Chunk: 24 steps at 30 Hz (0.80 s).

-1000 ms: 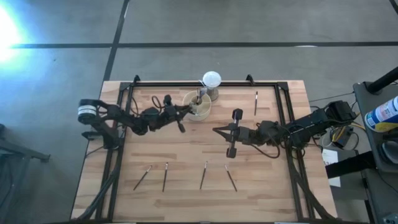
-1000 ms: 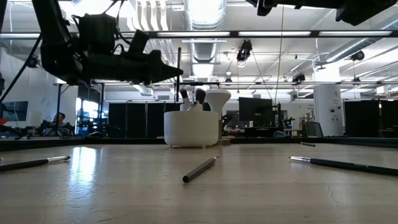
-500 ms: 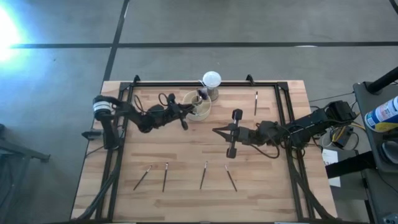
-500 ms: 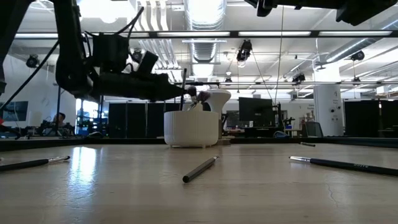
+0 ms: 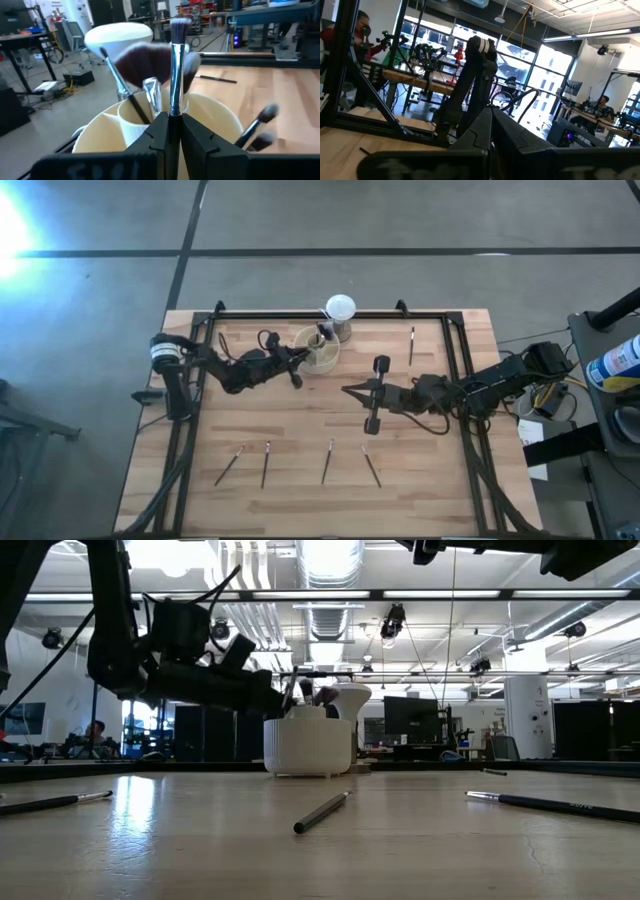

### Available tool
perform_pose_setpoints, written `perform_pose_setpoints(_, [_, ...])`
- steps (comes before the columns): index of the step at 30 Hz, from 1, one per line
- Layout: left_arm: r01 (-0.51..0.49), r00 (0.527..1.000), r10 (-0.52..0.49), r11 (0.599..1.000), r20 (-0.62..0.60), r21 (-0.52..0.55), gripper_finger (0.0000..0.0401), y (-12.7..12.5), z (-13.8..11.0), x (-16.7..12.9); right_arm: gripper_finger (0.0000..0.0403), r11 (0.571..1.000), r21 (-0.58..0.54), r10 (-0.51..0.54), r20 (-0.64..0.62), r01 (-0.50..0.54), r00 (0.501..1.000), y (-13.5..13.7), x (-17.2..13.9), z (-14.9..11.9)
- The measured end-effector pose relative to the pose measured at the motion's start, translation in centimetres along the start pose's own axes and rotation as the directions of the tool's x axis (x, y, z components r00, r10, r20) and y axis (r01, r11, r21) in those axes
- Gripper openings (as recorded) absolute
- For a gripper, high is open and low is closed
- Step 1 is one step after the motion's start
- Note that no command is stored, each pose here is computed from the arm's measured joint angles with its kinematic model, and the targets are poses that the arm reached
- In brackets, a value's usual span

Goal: Put items in baskets/containers
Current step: Put the black blush brush into the white organizer

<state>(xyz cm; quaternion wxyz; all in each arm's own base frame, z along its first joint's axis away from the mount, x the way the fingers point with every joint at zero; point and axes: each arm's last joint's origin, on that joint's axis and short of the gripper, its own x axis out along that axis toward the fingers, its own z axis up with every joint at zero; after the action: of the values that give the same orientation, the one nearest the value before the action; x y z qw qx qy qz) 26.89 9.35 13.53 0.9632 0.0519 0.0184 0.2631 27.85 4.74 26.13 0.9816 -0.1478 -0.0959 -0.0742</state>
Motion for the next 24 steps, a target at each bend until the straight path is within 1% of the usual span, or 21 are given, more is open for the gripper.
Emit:
perform_pose_setpoints(6, [0.0, 0.999, -0.001, 1.0, -0.054, -0.021, 0.0038, 0.0, -0.2, -0.1, 0.0008, 1.0, -0.004, 0.001, 0.001, -0.001, 1.0, 0.0, 0.0, 0.0])
perform_pose_setpoints(14, [0.011, 0.997, -0.015, 0.999, -0.075, -0.048, 0.004, -0.2, 0.8, -0.5, 0.0008, 1.0, -0.008, 0.007, 0.003, -0.006, 1.0, 0.0, 0.0, 0.0])
perform_pose_setpoints(17, [0.013, 0.993, -0.021, 0.997, -0.114, -0.072, 0.0055, -0.2, 1.0, -0.6, 0.0008, 1.0, -0.015, 0.006, 0.003, -0.006, 1.0, 0.0, 0.0, 0.0])
perform_pose_setpoints(19, [-0.005, 0.991, -0.006, 0.997, -0.13, -0.081, 0.0069, -0.1, 1.1, -0.7, 0.0008, 1.0, -0.015, 0.007, 0.003, -0.007, 1.0, 0.0, 0.0, 0.0])
perform_pose_setpoints(24, [0.005, 0.994, -0.014, 0.997, -0.107, -0.082, 0.0097, -0.3, 1.8, -1.0, 0.0008, 1.0, -0.029, 0.006, 0.003, -0.006, 1.0, 0.0, 0.0, 0.0])
